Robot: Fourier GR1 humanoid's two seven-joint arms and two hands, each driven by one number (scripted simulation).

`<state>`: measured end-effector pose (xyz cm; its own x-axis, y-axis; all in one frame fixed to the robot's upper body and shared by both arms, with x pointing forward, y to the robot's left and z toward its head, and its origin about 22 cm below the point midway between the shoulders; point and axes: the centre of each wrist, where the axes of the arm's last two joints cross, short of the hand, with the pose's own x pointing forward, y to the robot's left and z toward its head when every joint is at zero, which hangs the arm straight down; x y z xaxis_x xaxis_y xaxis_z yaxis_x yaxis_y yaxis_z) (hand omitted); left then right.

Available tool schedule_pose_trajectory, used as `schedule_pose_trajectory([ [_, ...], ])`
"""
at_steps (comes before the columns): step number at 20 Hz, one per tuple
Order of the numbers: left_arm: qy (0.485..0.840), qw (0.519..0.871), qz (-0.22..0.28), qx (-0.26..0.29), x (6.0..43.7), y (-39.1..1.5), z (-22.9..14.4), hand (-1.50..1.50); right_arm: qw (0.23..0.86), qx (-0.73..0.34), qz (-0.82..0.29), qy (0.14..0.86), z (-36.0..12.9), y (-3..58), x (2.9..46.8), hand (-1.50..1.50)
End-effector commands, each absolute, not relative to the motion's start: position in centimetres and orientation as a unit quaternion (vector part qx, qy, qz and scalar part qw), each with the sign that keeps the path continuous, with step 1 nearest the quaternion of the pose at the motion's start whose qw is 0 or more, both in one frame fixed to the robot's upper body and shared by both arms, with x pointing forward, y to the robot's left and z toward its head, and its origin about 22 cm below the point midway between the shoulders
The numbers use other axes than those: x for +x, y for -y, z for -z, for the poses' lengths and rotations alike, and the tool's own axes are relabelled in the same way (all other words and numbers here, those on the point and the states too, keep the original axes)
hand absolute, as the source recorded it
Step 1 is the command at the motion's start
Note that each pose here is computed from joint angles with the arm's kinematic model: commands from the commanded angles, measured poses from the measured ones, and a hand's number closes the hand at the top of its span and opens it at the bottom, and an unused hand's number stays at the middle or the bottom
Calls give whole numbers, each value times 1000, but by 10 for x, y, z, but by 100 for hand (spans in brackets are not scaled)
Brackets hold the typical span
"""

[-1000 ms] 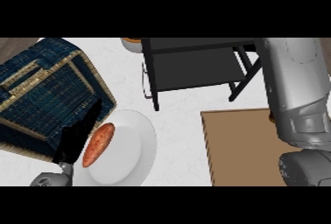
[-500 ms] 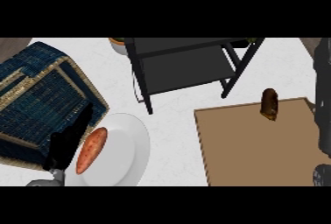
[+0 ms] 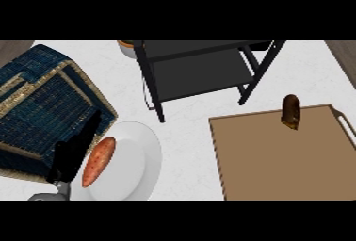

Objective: Pick the squash from the tray and place it in the tiered shelf

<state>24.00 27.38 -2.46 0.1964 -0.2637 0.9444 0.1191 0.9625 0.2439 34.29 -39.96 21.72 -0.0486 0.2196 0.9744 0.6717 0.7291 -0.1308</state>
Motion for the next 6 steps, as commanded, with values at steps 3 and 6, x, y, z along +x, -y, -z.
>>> schedule_pose_trajectory([
  [3,608,782,130,41,209,-258,42,0,612,-326,147,705,-216,435,306,-150],
  [6,607,783,126,57,247,-279,17,0,629,-330,141,689,-203,435,290,-150],
])
